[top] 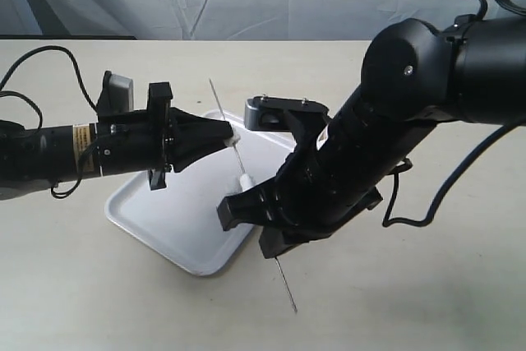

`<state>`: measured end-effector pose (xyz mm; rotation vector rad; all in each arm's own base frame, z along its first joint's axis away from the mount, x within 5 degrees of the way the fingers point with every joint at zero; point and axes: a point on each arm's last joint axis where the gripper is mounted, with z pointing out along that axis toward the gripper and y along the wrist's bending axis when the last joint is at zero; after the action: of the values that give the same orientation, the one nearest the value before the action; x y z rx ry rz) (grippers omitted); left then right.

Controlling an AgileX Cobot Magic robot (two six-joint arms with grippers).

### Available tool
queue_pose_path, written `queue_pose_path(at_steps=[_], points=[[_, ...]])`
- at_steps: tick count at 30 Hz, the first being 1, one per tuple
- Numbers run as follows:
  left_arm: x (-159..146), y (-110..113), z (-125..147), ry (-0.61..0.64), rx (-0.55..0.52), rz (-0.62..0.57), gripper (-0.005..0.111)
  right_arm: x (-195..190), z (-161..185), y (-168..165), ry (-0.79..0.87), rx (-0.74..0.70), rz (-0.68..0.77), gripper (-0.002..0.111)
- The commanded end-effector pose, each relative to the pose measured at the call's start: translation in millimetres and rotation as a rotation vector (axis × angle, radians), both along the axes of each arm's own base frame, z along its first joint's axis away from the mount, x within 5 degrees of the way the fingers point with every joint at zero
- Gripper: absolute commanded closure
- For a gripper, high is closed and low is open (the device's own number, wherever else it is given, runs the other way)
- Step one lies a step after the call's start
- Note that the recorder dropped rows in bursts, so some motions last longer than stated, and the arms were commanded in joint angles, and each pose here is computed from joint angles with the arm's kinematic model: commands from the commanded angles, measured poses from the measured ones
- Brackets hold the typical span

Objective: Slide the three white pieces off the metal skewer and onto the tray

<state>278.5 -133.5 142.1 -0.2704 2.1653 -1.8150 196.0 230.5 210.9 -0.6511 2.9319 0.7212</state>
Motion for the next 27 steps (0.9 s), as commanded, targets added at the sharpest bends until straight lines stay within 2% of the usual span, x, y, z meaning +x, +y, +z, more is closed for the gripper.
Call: queue_pose_path(at_steps=[1,4,8,13,18,19,22,23,25,27], points=[[5.4,1.5,5.1,-0.020,-0.026,0.065,0.093,-3.6,0.6,-0.8,0.031,-0.017,0.039,0.109],[12.8,14.0,5.1,-0.032,-0.021,0.132,0.093,-4.9,1.1,-1.4,0.039,-0.021,0.047,0.109],[24.9,50.1,0.7,-0.018,0.028,0.254,0.093,-9.2,1.9,-3.3,0.069,-0.034,0.085,0.109],[26.4,73.3,-2.8,-0.017,0.074,0.276,0.093,-8.9,1.8,-3.5,0.065,-0.036,0.086,0.109],[14.0,68.6,-21.8,0.012,0.300,0.123,0.092,-7.1,1.7,-3.1,0.045,-0.032,0.080,0.109],[7.7,63.1,-27.6,0.005,0.376,0.039,0.092,-6.5,1.7,-2.8,0.040,-0.030,0.077,0.109],[2.5,52.5,-28.7,-0.006,0.390,-0.029,0.086,-6.0,1.8,-2.6,0.035,-0.027,0.074,0.109],[2.1,49.7,-28.9,-0.006,0.392,-0.032,0.075,-6.0,1.8,-2.6,0.035,-0.027,0.074,0.109],[2.6,49.5,-29.1,0.003,0.393,-0.023,0.066,-6.0,1.8,-2.6,0.035,-0.027,0.074,0.109],[2.2,48.8,-27.4,0.000,0.370,-0.029,0.066,-5.0,1.9,-2.1,0.025,-0.023,0.069,0.109]])
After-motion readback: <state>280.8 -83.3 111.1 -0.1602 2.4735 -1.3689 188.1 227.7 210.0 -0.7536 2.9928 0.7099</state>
